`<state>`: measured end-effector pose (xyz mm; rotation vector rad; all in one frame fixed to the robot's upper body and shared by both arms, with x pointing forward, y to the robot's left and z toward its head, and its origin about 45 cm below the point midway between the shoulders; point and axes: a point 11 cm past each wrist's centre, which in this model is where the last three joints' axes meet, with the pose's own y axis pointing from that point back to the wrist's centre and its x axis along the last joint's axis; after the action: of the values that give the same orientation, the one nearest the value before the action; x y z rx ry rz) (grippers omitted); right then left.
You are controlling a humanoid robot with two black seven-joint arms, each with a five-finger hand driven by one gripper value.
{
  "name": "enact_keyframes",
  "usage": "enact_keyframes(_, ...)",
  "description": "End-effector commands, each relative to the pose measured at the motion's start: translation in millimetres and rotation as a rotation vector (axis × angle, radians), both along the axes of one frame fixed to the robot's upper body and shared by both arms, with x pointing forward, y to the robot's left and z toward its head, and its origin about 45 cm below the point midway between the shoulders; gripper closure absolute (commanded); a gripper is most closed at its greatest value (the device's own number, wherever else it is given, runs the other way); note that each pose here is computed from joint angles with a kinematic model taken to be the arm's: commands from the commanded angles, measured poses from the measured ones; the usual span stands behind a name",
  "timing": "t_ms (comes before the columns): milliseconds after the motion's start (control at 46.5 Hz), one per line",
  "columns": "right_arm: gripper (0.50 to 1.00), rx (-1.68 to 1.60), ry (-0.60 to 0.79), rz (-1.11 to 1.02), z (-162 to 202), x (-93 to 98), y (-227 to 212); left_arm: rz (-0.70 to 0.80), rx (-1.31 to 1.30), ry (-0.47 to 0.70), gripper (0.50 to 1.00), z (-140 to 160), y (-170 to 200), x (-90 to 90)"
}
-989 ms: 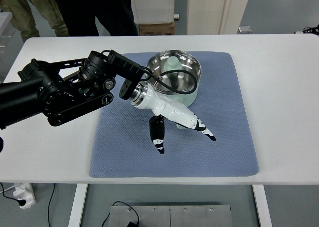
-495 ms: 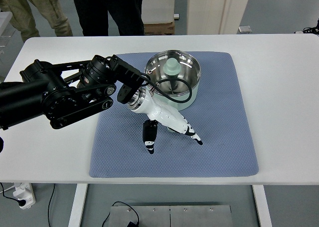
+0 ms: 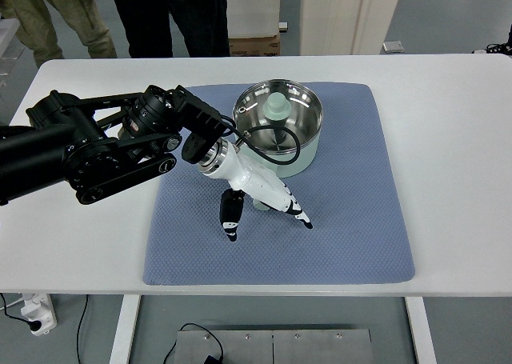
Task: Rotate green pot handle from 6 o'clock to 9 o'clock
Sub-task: 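Push the handle with the left hand, rotating it toward the left arm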
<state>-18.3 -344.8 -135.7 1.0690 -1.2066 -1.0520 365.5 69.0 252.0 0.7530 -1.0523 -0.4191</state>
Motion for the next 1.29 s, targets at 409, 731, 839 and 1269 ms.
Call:
enact_keyframes(409, 0.5, 0.0, -0.001, 0.0, 0.0, 0.6, 0.0, -0.058, 0.067, -0.08, 0.5, 10.5, 17.2, -3.3)
enact_keyframes(731, 0.5, 0.0, 0.0, 0.0, 0.0, -0.3, 0.0, -0.046, 0.128, -0.091, 0.5, 8.2, 37.3, 0.1)
enact_keyframes(839, 0.5, 0.0, -0.001, 0.0, 0.0, 0.6, 0.0, -0.042, 0.142, -0.098, 0.5, 7.7, 41.2, 1.8)
enact_keyframes(1269, 0.5, 0.0, -0.001, 0.0, 0.0, 0.6, 0.0, -0.034, 0.249, -0.182, 0.5, 18.2, 65.1, 17.1)
